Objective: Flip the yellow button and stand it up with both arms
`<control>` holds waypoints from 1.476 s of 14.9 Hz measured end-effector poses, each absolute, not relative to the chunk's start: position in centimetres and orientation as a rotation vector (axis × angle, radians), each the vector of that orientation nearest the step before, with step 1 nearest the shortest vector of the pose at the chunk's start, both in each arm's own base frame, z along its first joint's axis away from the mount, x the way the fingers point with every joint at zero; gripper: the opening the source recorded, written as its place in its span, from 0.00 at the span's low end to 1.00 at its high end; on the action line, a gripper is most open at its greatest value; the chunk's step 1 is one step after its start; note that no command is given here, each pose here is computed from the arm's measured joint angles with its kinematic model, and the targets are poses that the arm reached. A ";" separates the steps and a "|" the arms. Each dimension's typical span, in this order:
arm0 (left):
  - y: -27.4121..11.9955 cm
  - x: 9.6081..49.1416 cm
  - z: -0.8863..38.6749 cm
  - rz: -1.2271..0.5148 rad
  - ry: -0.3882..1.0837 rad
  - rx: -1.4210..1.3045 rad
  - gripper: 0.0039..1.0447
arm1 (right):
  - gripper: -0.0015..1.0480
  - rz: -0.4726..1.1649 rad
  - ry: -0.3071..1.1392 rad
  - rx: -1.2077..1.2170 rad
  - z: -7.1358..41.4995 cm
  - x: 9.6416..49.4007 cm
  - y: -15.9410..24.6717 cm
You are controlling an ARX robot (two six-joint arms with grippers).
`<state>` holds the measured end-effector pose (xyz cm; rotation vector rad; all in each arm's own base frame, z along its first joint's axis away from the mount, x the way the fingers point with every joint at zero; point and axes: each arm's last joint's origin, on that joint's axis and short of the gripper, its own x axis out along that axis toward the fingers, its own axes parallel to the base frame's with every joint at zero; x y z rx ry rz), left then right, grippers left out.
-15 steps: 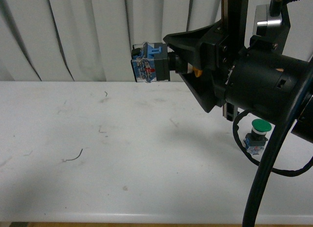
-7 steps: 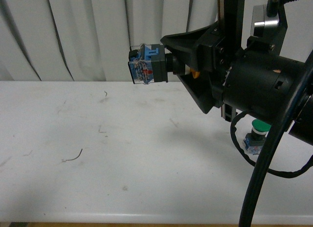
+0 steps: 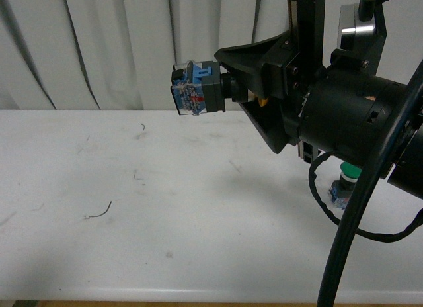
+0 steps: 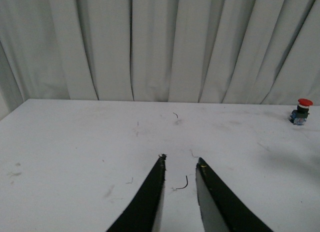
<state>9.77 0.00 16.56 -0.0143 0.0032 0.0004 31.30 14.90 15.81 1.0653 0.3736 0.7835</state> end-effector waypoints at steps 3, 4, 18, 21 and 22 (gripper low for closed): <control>0.0 9.8 16.6 0.000 0.003 -0.014 0.47 | 0.31 0.749 0.248 0.930 16.9 31.4 13.9; 0.0 9.8 16.6 0.000 0.003 -0.014 0.56 | 0.32 0.722 0.176 0.874 17.7 31.5 13.2; 0.0 9.8 16.6 0.000 0.003 -0.014 0.94 | 0.31 0.057 0.133 -0.087 18.9 38.1 4.7; 0.0 9.8 16.6 0.000 0.003 -0.014 0.94 | 0.31 0.077 0.294 -0.104 17.2 41.8 4.7; 0.0 9.8 16.6 0.000 0.003 -0.014 0.94 | 0.31 0.085 0.344 -0.111 16.5 43.1 4.6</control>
